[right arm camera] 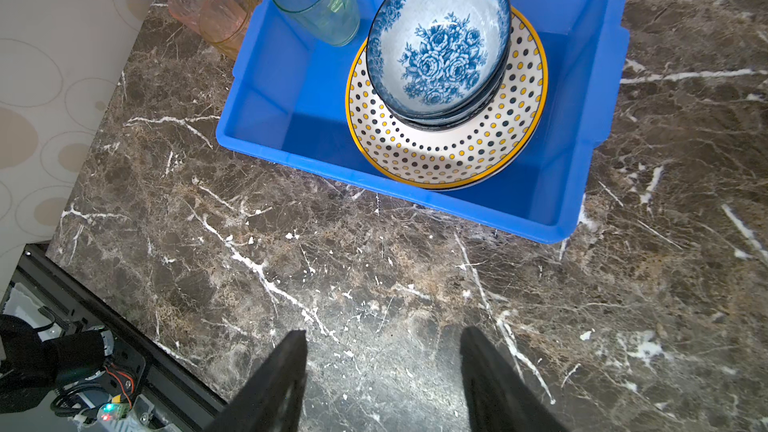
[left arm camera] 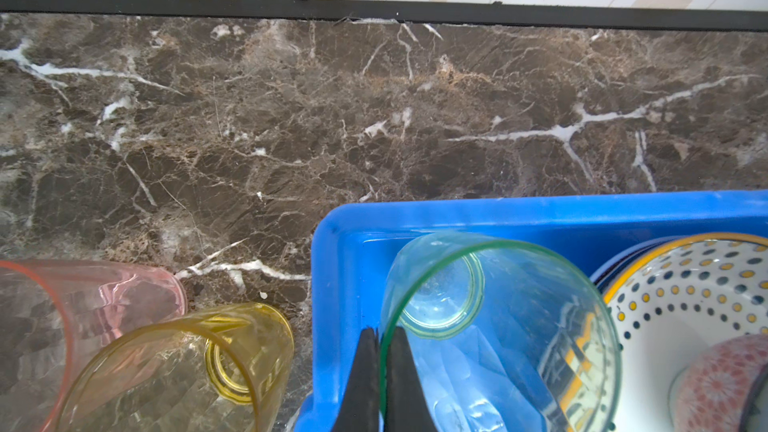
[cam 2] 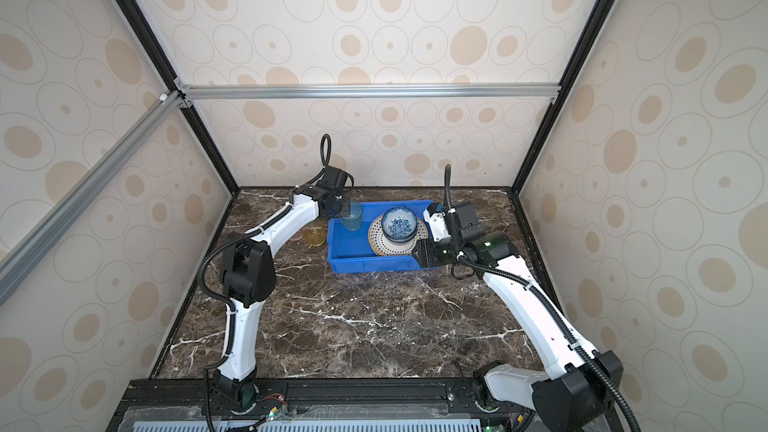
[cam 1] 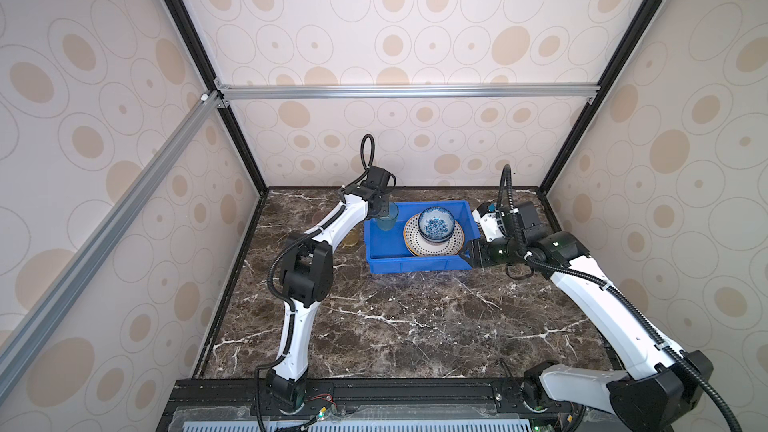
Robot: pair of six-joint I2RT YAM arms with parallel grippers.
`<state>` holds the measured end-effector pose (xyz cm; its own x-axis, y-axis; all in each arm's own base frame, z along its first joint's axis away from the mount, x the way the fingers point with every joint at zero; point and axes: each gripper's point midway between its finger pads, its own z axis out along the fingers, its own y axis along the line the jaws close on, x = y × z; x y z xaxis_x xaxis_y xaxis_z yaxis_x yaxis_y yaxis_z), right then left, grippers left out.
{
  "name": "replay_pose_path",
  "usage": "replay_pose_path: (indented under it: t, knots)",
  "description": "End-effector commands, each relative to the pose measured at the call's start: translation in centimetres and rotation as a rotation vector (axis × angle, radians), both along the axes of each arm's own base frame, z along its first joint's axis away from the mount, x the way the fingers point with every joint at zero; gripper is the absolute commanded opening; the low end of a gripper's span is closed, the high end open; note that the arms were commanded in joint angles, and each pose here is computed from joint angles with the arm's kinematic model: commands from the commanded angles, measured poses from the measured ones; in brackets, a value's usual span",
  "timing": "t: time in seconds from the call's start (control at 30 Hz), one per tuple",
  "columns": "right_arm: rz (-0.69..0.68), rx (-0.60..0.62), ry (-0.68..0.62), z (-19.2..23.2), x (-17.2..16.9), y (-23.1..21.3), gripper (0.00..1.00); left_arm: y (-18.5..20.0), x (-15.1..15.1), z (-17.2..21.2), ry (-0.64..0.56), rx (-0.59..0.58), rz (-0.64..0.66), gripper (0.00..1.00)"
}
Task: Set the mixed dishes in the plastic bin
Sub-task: 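Lift the green cup and carry it over the bin with the left gripper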
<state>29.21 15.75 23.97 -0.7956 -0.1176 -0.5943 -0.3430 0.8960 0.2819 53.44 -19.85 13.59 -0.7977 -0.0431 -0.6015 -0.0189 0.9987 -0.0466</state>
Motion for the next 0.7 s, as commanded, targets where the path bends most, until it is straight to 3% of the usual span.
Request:
replay_pose_path:
  t: [0.0, 0.67]
  knots:
    - [0.017, -0.005, 0.015, -0.2, -0.2, 0.3, 0.62, -0.1, 0.8, 0.8, -0.025, 0.008, 0.021, 0.00]
    - [0.015, 0.000, 0.019, -0.2, -0.1, 0.5, 0.62, 0.0, 0.8, -0.9, 0.028, 0.037, 0.026, 0.00]
